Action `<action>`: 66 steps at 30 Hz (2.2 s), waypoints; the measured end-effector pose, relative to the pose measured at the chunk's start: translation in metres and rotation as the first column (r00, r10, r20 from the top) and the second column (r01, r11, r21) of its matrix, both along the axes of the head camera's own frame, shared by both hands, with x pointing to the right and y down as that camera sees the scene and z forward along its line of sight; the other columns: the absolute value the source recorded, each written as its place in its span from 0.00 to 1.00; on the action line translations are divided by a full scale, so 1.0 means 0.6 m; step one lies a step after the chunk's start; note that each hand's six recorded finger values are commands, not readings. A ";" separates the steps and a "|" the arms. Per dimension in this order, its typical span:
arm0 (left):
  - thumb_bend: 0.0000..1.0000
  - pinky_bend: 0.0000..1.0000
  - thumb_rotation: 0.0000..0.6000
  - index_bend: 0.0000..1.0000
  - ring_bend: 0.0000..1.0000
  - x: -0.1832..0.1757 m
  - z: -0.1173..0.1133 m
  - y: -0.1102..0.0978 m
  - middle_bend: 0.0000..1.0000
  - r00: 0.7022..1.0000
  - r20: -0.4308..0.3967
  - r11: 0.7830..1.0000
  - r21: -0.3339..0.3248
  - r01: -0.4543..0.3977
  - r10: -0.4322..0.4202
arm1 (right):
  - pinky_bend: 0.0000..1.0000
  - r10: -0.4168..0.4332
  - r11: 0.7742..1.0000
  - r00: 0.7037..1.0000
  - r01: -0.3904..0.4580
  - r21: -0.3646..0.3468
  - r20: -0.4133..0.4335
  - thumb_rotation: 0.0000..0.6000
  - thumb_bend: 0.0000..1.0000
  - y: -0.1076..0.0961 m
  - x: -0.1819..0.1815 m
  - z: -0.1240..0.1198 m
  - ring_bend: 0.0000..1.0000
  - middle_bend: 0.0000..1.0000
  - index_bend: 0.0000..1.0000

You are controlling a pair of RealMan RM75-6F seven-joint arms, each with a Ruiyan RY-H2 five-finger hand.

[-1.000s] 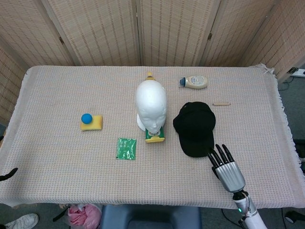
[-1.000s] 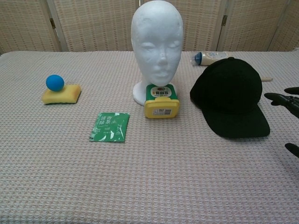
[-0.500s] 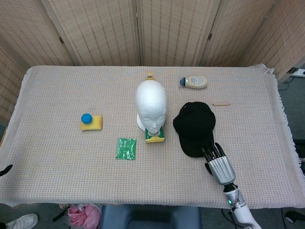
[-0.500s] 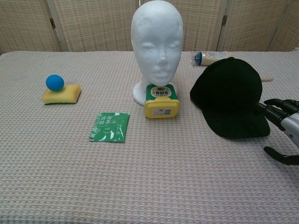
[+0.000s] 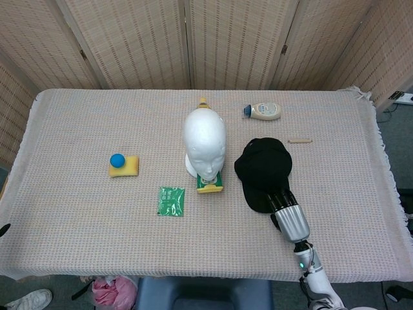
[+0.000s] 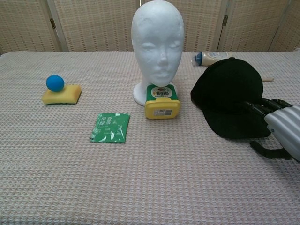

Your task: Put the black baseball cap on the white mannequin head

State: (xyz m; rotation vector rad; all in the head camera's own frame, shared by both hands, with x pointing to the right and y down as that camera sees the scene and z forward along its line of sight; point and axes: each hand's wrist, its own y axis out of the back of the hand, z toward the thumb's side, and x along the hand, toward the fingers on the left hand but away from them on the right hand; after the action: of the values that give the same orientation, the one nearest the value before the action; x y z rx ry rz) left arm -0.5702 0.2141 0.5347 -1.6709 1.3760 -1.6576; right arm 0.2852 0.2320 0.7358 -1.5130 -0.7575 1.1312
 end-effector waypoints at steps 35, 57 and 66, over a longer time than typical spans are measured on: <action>0.22 0.12 1.00 0.00 0.00 -0.018 -0.018 0.009 0.00 1.000 0.020 1.000 0.015 0.018 -0.018 | 0.82 0.052 0.983 0.998 -0.056 0.174 0.030 1.00 0.48 -0.084 -0.025 -0.022 0.62 0.69 0.71; 0.23 0.12 1.00 0.00 0.00 -0.013 -0.010 0.013 0.00 0.999 0.037 1.000 -0.003 0.010 -0.010 | 0.88 0.089 0.787 0.994 -0.109 0.607 0.062 1.00 0.56 -0.203 0.021 -0.186 0.69 0.76 0.80; 0.23 0.12 1.00 0.00 0.00 -0.016 -0.013 0.013 0.00 0.999 0.033 1.000 -0.002 0.014 -0.014 | 0.88 0.055 0.680 0.998 -0.067 0.730 0.041 1.00 0.57 -0.250 -0.021 -0.250 0.70 0.77 0.80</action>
State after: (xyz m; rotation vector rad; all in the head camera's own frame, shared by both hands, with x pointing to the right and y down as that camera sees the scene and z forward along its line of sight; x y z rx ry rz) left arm -0.5797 0.2221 0.5272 -1.6318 1.3741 -1.6872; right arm 0.2728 0.0823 0.5860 -0.8050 -1.1158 0.7086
